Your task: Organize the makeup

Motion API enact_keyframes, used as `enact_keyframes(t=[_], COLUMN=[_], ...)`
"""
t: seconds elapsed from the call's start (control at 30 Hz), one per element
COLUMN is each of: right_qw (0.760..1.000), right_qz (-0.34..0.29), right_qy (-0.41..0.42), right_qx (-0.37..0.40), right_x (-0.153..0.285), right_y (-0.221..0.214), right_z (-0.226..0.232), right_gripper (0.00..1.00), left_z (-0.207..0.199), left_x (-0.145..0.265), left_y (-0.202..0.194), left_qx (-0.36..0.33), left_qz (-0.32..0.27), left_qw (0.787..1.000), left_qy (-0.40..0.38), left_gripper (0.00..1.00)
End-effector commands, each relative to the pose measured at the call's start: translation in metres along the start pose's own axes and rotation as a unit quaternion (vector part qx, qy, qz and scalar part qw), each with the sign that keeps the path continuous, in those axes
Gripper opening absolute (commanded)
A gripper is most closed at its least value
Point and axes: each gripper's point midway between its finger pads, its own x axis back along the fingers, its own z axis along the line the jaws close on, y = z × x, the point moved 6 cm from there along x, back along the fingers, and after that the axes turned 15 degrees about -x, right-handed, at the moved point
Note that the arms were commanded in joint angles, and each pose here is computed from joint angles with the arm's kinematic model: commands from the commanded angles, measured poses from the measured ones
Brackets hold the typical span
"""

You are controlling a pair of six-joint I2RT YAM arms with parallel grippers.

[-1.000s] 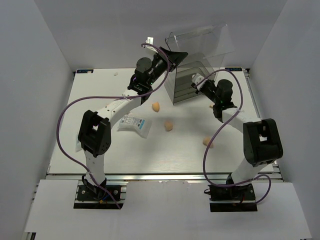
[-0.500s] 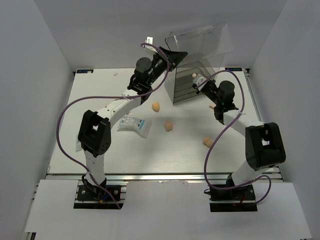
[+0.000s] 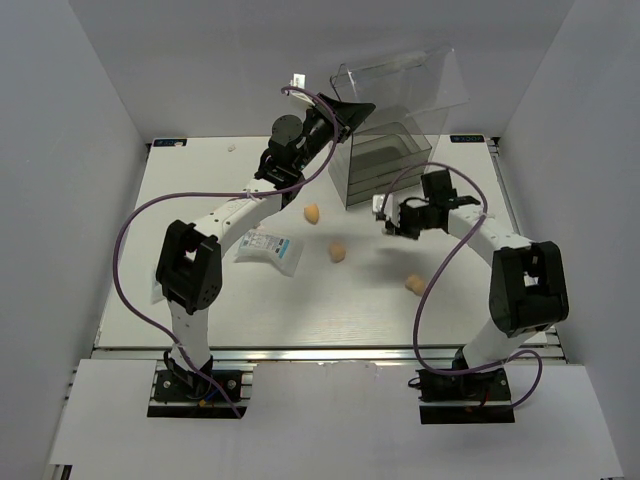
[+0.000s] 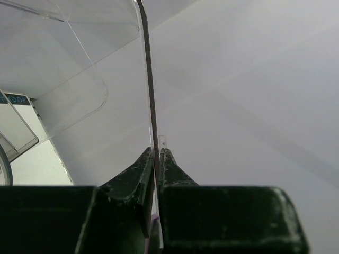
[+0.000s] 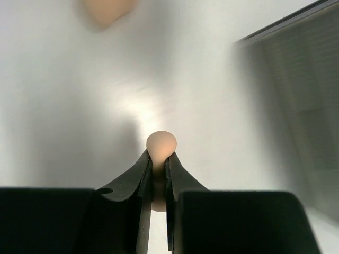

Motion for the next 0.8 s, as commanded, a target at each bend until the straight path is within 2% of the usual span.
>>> enact_keyframes(t=[0.0,0.07,0.23,0.3,0.33,0.4,0.5,0.53,0.67,0.73,0.77], right_qw=[0.991,0.987,0.982,0.982,0.982,0.985,0.992,0.996,0.996,0.996,0.993], right_qz=[0.076,0.092,0.112,0.113,0.114,0.104,0.056,0.029,-0.037,-0.064,-0.070], right_qy=[0.065,0.071,0.063,0.060,0.060,0.056,0.041,0.030,0.038,0.035,0.030], right_qx=[-0.089,-0.109,-0.136,-0.140,-0.137,-0.129,-0.102,-0.085,-0.068,-0.060,-0.092], right_x=[-0.009,-0.018,-0.035,-0.039,-0.040,-0.039,-0.029,-0.024,-0.026,-0.044,-0.052], right_y=[-0.047,-0.055,-0.059,-0.057,-0.056,-0.045,-0.016,-0.001,0.038,0.060,0.067], right_z=[0.051,0.058,0.062,0.058,0.057,0.052,0.044,0.040,0.045,0.053,0.059], right_gripper=[0.05,0.18,0.28,0.37,0.46,0.58,0.77,0.89,0.89,0.89,0.89], left_z=[-0.056,-0.056,-0.055,-0.055,-0.055,-0.057,-0.057,-0.057,-0.056,-0.057,-0.057], left_x=[0.015,0.014,0.015,0.015,0.016,0.016,0.017,0.017,0.018,0.018,0.018], left_y=[0.052,0.051,0.051,0.052,0.052,0.052,0.053,0.054,0.052,0.052,0.054], left_qx=[-0.021,-0.021,-0.022,-0.025,-0.024,-0.024,-0.024,-0.025,-0.020,-0.016,-0.014], left_qz=[-0.064,-0.063,-0.062,-0.062,-0.062,-0.063,-0.066,-0.066,-0.065,-0.065,-0.066], left_qw=[0.996,0.996,0.996,0.996,0.996,0.996,0.996,0.996,0.996,0.996,0.996], left_qy=[-0.062,-0.062,-0.061,-0.059,-0.059,-0.059,-0.058,-0.058,-0.057,-0.057,-0.056], left_gripper=[0.19,0.19,0.19,0.19,0.18,0.19,0.19,0.18,0.18,0.19,0.18])
